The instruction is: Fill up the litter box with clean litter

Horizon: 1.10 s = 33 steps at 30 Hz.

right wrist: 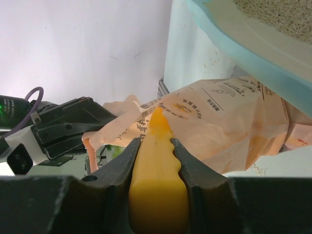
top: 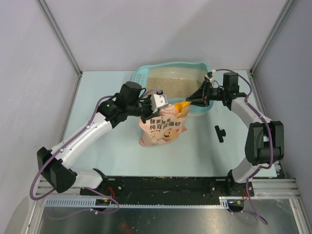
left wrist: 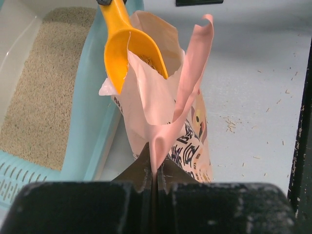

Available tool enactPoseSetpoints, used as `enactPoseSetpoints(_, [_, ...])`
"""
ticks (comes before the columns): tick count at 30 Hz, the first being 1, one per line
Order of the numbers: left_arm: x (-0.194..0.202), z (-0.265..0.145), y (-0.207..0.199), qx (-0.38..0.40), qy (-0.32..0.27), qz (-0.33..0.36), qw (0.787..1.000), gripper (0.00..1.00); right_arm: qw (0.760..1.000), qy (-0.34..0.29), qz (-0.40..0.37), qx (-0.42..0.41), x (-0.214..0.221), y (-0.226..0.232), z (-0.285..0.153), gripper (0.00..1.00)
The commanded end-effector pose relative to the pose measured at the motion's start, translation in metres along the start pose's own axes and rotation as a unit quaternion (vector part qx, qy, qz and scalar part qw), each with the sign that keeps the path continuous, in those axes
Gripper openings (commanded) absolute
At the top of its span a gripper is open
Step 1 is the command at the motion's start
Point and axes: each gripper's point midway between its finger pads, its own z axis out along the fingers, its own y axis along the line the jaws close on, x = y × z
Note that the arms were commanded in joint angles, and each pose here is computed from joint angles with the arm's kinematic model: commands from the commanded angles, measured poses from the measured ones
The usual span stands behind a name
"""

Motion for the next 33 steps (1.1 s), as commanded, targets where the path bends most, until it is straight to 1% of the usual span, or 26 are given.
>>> enactPoseSetpoints(1, [-0.072, -0.016, 0.006, -0.02, -0.104, 0.089, 0.99, 0.0, 1.0, 0.007, 0.001, -0.021, 0.006, 0.008, -0.019, 0.0])
enactPoseSetpoints(3, [-0.073, -0.016, 0.007, -0.021, -0.105, 0.08, 0.991, 0.0, 0.999, 0.01, 0.015, -0.032, 0.008, 0.014, -0.022, 0.0])
enactPoseSetpoints(7, [-0.075, -0.017, 0.009, -0.026, -0.105, 0.078, 0.991, 0.0, 0.999, 0.005, 0.013, -0.048, 0.005, 0.02, -0.035, 0.0])
enactPoseSetpoints(11, [-0.074, -0.019, 0.012, -0.035, -0.102, 0.083, 0.991, 0.0, 0.998, -0.01, 0.019, -0.051, -0.002, 0.019, -0.052, 0.0])
enactPoseSetpoints(15, [-0.074, -0.021, 0.014, -0.042, -0.101, 0.09, 0.99, 0.0, 0.998, -0.014, 0.02, -0.051, -0.004, 0.016, -0.059, 0.0])
enactPoseSetpoints(24, [-0.072, -0.02, 0.018, -0.052, -0.094, 0.093, 0.99, 0.0, 0.998, -0.011, 0.025, -0.062, -0.005, 0.019, -0.067, 0.0])
enactPoseSetpoints(33, [-0.074, -0.025, 0.02, -0.063, -0.094, 0.094, 0.989, 0.0, 0.997, -0.027, 0.032, -0.062, -0.014, 0.016, -0.074, 0.0])
